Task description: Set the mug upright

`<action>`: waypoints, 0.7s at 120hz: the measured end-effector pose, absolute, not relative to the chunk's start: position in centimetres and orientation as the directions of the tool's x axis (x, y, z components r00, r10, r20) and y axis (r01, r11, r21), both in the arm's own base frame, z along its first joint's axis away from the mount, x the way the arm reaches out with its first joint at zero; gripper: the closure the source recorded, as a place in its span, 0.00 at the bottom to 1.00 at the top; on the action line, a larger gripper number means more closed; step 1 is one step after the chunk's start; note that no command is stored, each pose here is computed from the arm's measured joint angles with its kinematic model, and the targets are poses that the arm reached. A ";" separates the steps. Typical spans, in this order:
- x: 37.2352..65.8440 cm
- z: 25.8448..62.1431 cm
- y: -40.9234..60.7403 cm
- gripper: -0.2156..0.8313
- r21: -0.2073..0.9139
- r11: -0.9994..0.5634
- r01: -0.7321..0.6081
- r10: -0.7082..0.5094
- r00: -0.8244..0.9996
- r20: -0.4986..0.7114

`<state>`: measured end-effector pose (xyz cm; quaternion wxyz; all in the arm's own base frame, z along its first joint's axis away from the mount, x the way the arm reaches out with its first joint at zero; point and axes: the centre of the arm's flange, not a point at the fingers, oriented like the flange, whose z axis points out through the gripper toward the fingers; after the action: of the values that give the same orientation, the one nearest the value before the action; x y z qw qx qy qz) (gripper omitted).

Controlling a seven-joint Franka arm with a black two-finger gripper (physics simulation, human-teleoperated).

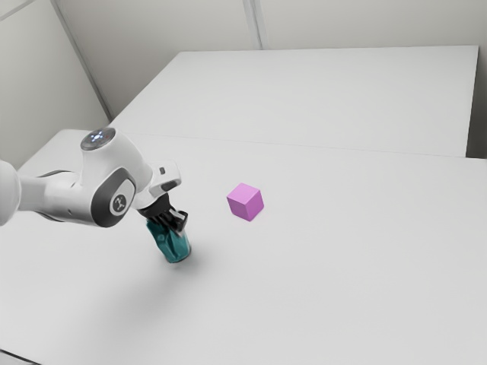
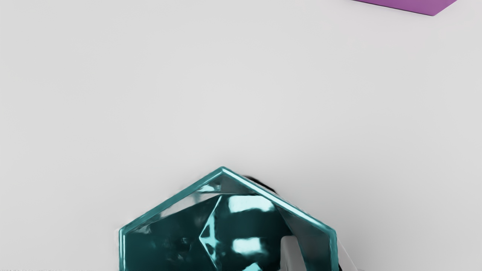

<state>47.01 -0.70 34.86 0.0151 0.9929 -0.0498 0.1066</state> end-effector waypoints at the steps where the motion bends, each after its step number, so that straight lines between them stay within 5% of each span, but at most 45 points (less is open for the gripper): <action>1: 47.0 34.9 -0.7 0.85 0.020 -0.995 -0.101 -0.095 0.972 0.213; 33: 47.1 35.4 -0.7 0.64 0.027 -0.996 -0.088 -0.080 0.971 0.226; 84: 48.2 39.5 -0.7 0.54 0.039 -0.996 -0.078 -0.062 0.952 0.299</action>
<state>48.23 -0.70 39.54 0.0254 0.9876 -0.0354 0.1506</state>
